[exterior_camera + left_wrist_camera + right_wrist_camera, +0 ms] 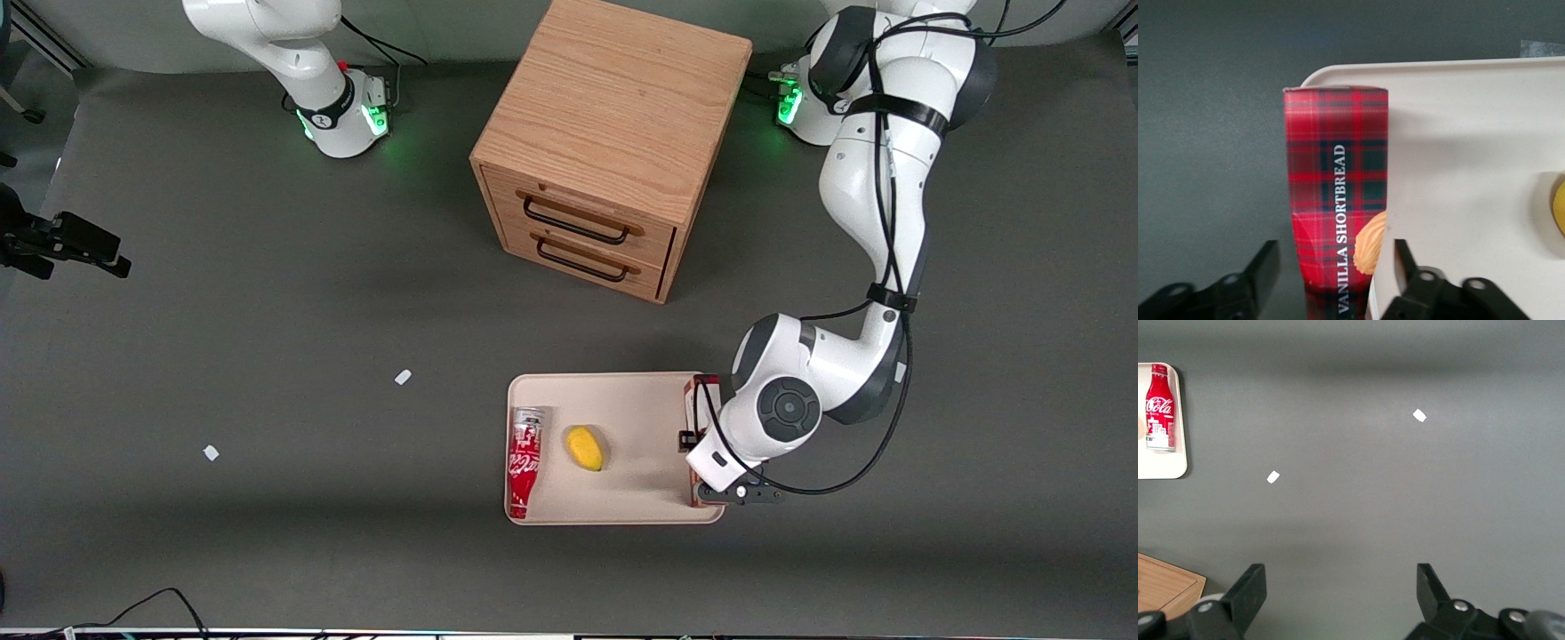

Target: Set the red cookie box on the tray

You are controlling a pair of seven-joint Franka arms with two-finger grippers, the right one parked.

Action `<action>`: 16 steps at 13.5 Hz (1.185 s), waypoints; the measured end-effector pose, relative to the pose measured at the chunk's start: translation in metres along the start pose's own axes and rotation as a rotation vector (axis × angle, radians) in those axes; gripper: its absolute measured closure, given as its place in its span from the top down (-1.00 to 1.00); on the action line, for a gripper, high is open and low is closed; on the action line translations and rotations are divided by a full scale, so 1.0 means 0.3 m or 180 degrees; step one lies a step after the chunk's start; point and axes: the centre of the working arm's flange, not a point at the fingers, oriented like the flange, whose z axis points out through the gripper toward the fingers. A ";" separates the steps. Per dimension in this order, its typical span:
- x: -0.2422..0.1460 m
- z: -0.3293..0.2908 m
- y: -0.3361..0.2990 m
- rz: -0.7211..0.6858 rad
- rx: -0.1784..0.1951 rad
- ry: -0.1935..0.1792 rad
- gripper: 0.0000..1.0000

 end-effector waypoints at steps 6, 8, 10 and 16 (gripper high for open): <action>0.008 -0.024 0.004 -0.0062 -0.0025 0.0062 1.00; 0.023 -0.095 -0.008 -0.0085 -0.0046 0.0147 1.00; 0.035 -0.218 -0.030 -0.0118 -0.0072 0.0230 1.00; -0.042 -0.646 -0.291 -0.0298 -0.0178 0.0183 1.00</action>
